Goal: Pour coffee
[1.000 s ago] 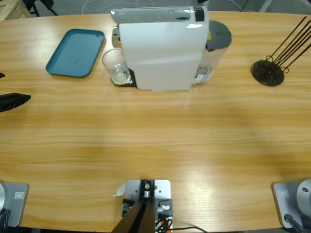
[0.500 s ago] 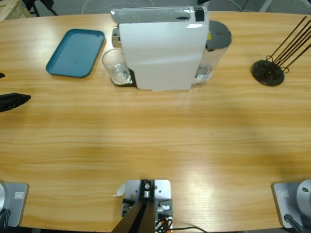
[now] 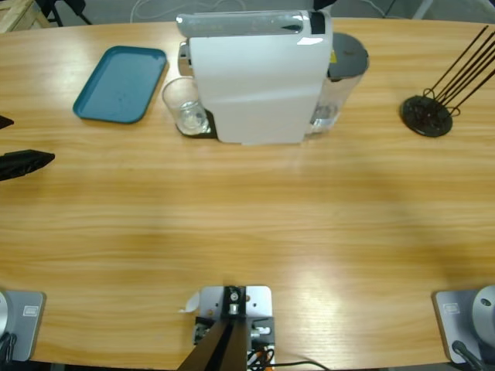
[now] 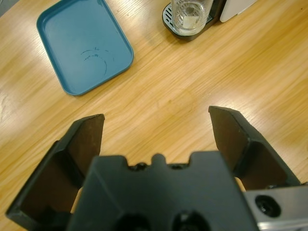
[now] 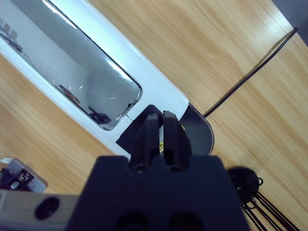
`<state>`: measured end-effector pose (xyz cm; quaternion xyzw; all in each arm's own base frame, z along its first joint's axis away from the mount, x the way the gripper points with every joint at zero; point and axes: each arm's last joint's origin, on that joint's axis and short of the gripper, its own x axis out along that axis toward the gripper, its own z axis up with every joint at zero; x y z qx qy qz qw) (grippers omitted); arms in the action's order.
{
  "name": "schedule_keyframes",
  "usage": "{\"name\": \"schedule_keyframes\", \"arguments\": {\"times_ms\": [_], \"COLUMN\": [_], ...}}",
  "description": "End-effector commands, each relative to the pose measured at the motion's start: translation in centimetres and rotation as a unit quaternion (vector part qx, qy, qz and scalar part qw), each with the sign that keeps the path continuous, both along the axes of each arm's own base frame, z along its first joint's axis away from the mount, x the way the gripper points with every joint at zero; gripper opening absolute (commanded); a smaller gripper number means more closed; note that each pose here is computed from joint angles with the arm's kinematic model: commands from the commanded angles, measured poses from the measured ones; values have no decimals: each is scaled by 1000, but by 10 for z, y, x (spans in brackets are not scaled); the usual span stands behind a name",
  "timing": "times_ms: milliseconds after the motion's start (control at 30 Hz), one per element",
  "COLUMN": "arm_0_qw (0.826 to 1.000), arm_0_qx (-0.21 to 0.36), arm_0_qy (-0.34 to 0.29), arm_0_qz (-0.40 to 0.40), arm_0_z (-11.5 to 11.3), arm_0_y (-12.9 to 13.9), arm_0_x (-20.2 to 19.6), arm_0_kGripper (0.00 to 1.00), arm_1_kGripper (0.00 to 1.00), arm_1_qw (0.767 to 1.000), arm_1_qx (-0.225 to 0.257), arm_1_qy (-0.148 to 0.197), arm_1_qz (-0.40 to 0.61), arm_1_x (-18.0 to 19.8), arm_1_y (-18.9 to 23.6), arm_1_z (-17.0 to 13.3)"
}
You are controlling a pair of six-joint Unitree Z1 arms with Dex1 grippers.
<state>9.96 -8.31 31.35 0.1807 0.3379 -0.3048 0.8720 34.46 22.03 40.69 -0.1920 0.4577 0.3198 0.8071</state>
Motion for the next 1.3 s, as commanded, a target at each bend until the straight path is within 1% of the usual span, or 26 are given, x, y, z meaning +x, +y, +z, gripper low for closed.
{"name": "schedule_keyframes", "arguments": {"times_ms": [33,233,300,367,467,633,733,833,867,900,967,1067,1300], "arm_0_qw": [1000,1000,1000,1000,999,999,999,999,999,1000,1000,999,999], "arm_0_qx": [13,14,15,17,20,22,20,12,11,10,10,11,8], "arm_0_qy": [18,19,20,23,28,31,33,31,31,29,29,32,37], "arm_0_qz": [2,2,2,2,0,-1,-1,4,5,5,5,5,3], "arm_0_z": [-13,-13,-13,-14,-15,-16,-17,-18,-18,-17,-17,-18,-19], "arm_0_y": [-3,-3,-4,-4,-7,-9,-10,-11,-11,-10,-10,-11,-12], "arm_0_x": [2,3,3,4,7,9,9,10,10,10,10,11,10], "arm_0_kGripper": [941,941,941,941,941,941,941,941,942,942,944,943,942], "arm_1_kGripper": [0,0,0,0,0,0,0,0,24,82,168,168,168], "arm_1_qw": [999,999,1000,1000,999,998,997,996,995,995,995,994,994], "arm_1_qx": [-25,-24,-16,2,20,28,40,68,74,75,78,83,83], "arm_1_qy": [28,23,8,-17,-47,-58,-64,-63,-60,-56,-56,-65,-65], "arm_1_qz": [-2,-2,-2,0,-1,-6,-10,-18,-18,-17,-17,-18,-18], "arm_1_x": [12,9,7,0,-15,-34,-54,-83,-91,-95,-99,-97,-91], "arm_1_y": [7,5,4,-1,-11,-27,-39,-55,-59,-61,-63,-62,-58], "arm_1_z": [-26,-21,-11,11,34,48,48,35,30,27,27,34,37]}}
